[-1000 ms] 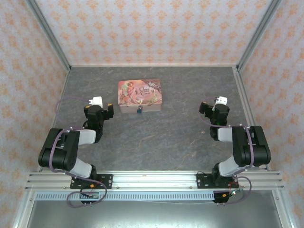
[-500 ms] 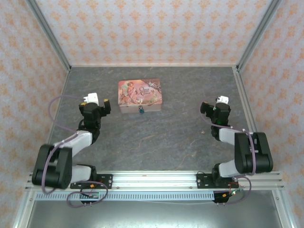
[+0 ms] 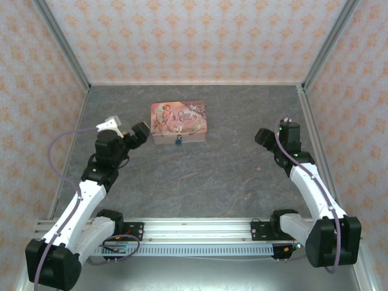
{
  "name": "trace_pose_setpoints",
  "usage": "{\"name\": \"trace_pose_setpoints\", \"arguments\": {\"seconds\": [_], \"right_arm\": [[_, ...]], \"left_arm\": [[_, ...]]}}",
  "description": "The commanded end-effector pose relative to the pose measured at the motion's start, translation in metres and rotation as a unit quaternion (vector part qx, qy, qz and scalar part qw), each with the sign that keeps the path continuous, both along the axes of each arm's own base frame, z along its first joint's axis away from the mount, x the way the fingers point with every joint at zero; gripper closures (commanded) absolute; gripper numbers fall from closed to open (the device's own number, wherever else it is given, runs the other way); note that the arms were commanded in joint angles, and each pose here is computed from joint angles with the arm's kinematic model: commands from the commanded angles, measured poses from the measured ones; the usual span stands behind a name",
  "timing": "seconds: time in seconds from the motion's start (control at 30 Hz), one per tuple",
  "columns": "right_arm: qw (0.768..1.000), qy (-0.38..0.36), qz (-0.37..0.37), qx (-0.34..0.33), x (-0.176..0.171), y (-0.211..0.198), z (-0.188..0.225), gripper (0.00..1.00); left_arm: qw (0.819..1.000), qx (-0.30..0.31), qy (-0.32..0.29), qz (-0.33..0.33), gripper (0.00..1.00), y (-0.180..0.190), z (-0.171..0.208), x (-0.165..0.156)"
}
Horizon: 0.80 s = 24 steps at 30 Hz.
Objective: Unlock the padlock with the key
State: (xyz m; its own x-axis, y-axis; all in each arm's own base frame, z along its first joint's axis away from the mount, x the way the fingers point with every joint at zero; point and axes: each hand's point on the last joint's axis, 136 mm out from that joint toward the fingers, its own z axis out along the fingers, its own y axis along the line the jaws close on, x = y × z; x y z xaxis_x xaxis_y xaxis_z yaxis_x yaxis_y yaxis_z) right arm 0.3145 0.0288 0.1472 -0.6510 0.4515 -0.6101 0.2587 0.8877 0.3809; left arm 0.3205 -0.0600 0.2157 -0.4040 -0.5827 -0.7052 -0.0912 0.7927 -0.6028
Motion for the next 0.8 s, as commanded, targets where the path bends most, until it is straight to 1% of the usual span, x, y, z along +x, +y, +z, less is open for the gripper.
{"name": "trace_pose_setpoints", "arguments": {"seconds": [0.0, 0.13, 0.27, 0.37, 0.6, 0.77], "right_arm": [[0.99, 0.134, -0.026, -0.022, -0.047, -0.005, -0.043, 0.28], [0.98, 0.189, -0.024, -0.053, -0.055, -0.011, -0.065, 0.38], [0.97, 0.236, 0.0, -0.057, -0.054, -0.007, -0.084, 0.49], [0.963, 0.261, 0.01, -0.062, -0.054, -0.006, -0.095, 0.55], [0.959, 0.275, 0.024, -0.062, -0.047, -0.002, -0.106, 0.63], [0.956, 0.287, 0.033, -0.061, -0.043, 0.001, -0.111, 0.67]], "left_arm": [[0.997, -0.061, 0.035, -0.032, 0.0, -0.028, -0.017, -0.017], [0.995, -0.076, 0.043, -0.054, 0.0, -0.045, -0.03, -0.021], [0.993, -0.067, 0.062, -0.076, 0.0, -0.057, -0.04, -0.023], [0.992, -0.065, 0.068, -0.088, 0.0, -0.064, -0.043, -0.023], [0.991, -0.058, 0.076, -0.096, 0.0, -0.072, -0.047, -0.02], [0.99, -0.052, 0.08, -0.1, 0.0, -0.076, -0.048, -0.018]]}}
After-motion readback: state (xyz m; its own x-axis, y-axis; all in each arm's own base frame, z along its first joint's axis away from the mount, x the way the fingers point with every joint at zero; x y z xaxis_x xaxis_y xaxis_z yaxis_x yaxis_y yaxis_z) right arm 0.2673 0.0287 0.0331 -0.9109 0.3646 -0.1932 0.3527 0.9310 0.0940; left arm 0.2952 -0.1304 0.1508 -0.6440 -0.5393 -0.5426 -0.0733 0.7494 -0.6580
